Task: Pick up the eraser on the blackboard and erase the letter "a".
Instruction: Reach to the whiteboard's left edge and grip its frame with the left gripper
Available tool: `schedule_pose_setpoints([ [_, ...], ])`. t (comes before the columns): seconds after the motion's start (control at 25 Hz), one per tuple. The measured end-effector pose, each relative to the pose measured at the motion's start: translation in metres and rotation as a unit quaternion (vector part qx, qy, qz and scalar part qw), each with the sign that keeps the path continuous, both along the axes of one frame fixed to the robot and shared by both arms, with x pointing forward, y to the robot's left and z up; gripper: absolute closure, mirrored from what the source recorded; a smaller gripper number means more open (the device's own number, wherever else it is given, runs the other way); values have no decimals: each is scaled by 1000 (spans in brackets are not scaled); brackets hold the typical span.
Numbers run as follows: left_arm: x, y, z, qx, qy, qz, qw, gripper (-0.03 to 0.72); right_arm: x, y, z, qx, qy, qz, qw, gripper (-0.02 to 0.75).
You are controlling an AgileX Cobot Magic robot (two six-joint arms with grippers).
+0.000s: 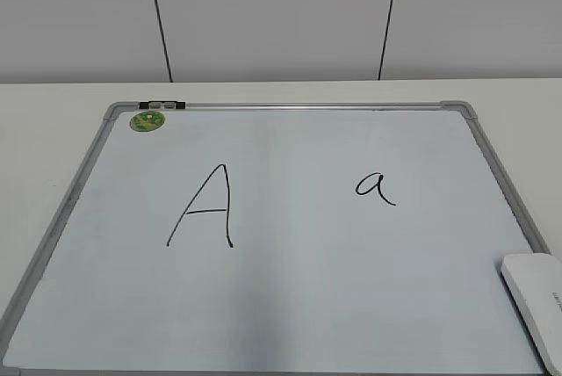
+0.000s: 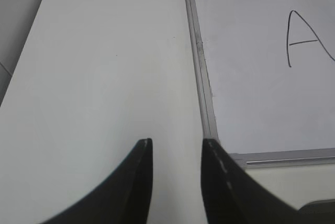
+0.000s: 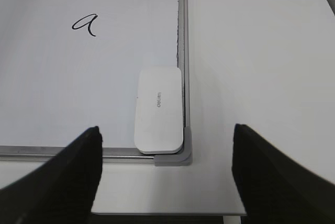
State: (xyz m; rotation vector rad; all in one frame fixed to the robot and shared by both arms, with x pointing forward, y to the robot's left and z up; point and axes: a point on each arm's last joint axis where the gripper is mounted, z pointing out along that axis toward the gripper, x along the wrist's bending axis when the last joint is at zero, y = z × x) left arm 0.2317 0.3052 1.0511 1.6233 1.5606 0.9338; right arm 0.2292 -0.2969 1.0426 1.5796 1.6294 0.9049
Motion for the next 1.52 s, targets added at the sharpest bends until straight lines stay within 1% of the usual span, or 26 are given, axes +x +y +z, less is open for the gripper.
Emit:
schedule_pose_setpoints([
  [0.6, 0, 0, 1, 0, -4, 0, 1000, 455, 0, 0, 0, 0, 0, 0, 1000, 165],
  [0.76, 2, -1, 12, -4, -37, -3, 999, 454, 0, 0, 0, 0, 0, 0, 1000, 165],
  [0.84, 8, -2, 18, -10, -33, -7, 999, 454, 0, 0, 0, 0, 0, 0, 1000, 165],
  [1.0, 38, -6, 24, -21, 39, -14, 999, 451, 0, 0, 0, 0, 0, 0, 1000, 165],
  [1.12, 64, -11, 29, -42, 90, -21, 995, 448, 0, 0, 0, 0, 0, 0, 1000, 165],
  [1.28, 102, -16, 36, -62, 152, -25, 986, 446, 0, 0, 0, 0, 0, 0, 1000, 165],
  [1.52, 162, -19, 36, -64, 232, -21, 970, 446, 0, 0, 0, 0, 0, 0, 1000, 165],
])
